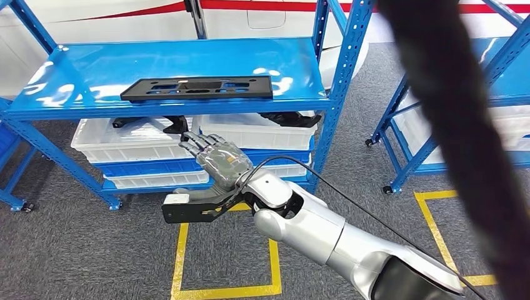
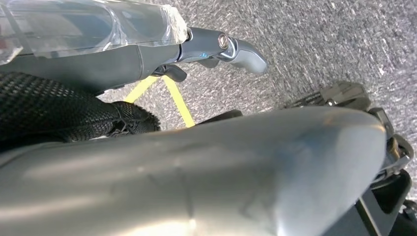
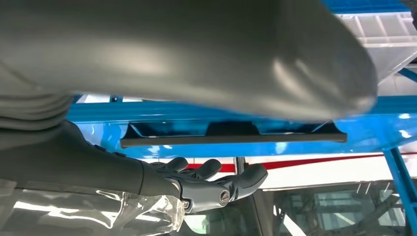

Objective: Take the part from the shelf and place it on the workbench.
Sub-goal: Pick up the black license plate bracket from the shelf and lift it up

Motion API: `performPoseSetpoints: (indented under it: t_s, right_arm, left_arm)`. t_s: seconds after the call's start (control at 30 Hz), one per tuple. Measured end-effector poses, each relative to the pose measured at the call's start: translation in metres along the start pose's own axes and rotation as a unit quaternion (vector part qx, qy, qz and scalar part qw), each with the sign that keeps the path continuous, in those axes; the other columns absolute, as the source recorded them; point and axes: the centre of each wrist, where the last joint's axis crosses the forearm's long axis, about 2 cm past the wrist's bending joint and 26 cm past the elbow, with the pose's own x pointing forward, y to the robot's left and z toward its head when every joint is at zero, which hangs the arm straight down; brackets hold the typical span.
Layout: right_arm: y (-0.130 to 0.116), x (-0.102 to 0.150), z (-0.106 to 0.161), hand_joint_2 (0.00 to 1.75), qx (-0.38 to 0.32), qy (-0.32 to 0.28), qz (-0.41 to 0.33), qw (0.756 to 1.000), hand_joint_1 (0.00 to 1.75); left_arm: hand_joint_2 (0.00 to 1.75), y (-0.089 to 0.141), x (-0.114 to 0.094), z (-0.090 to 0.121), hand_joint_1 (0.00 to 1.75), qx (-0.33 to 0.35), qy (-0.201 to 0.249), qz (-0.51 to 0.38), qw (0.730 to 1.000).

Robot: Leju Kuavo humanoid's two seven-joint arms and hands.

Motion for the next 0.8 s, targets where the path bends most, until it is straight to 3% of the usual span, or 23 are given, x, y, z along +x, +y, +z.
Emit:
performPoseSetpoints:
  t_s: [0.33,0.47,0.8]
  right_arm:
    - [0.0016,0.0018,0.0002,0.00,0.005,-0.002,-0.001,1.000,0.00]
    - [0.0011,0.0022,-0.0002,1.75,0.004,0.006,0.002,1.000,0.00]
    - [0.0041,-0.0010,-0.0003,1.75,0.019,0.029,0.006,0.999,0.00]
  left_arm:
    - [0.00,0.0007,0.0005,-0.0001,0.00,0.001,0.000,0.000,1.000]
    - [0.00,0.0001,0.0000,0.0000,0.00,0.001,0.000,-0.001,1.000]
    - [0.00,-0.0012,-0.0013,0.0002,0.00,0.002,0.001,0.000,1.000]
